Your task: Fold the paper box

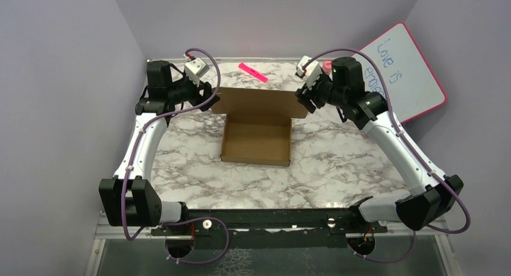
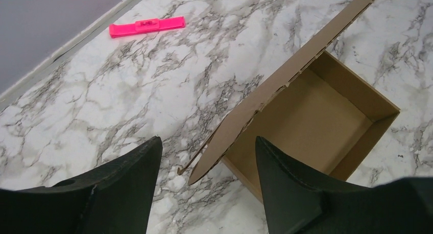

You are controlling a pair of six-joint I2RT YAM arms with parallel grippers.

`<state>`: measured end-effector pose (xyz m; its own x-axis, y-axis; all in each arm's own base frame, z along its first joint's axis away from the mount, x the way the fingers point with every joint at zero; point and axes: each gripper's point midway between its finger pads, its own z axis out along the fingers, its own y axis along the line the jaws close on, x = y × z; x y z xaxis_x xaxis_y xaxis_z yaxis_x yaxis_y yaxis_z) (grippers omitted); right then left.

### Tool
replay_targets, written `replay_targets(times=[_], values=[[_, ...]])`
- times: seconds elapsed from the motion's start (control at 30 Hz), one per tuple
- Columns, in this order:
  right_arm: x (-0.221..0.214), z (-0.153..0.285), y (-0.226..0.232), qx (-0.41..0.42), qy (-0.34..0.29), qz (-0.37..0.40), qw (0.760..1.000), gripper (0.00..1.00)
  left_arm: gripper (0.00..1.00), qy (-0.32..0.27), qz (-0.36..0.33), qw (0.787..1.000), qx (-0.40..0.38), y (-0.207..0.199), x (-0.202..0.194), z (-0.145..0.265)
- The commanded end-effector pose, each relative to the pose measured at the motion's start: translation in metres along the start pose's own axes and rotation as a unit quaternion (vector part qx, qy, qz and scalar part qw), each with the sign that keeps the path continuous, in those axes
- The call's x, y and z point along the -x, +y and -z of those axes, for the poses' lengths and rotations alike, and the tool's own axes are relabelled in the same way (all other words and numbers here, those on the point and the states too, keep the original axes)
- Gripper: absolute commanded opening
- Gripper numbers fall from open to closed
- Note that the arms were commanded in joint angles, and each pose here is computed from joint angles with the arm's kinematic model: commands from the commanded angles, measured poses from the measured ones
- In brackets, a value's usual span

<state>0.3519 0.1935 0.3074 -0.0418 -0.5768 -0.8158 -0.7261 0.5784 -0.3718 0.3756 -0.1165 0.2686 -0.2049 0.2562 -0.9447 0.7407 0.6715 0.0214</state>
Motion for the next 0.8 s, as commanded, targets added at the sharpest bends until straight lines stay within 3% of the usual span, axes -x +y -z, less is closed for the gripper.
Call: replay_targets(times=[0.0, 0.43, 0.67, 0.77], values=[[-0.02, 0.005, 0.004, -0.003, 0.03, -0.02, 0.999, 0.64, 0.65, -0.02, -0.02, 0.998, -0.063, -0.015, 0.016, 0.0], [-0.028, -0.004, 0.007, 0.003, 0.042, -0.035, 0.998, 0.2, 0.27, -0.02, -0.023, 0.997, -0.073, -0.02, 0.016, 0.001], [-0.027, -0.011, 0.008, 0.01, 0.042, -0.05, 0.998, 0.04, 0.09, -0.017, -0.022, 0.998, -0.053, -0.019, 0.021, 0.002], [-0.022, -0.015, 0.01, 0.014, 0.031, -0.064, 0.997, 0.02, 0.05, -0.011, -0.009, 1.0, -0.024, -0.015, 0.023, 0.003]])
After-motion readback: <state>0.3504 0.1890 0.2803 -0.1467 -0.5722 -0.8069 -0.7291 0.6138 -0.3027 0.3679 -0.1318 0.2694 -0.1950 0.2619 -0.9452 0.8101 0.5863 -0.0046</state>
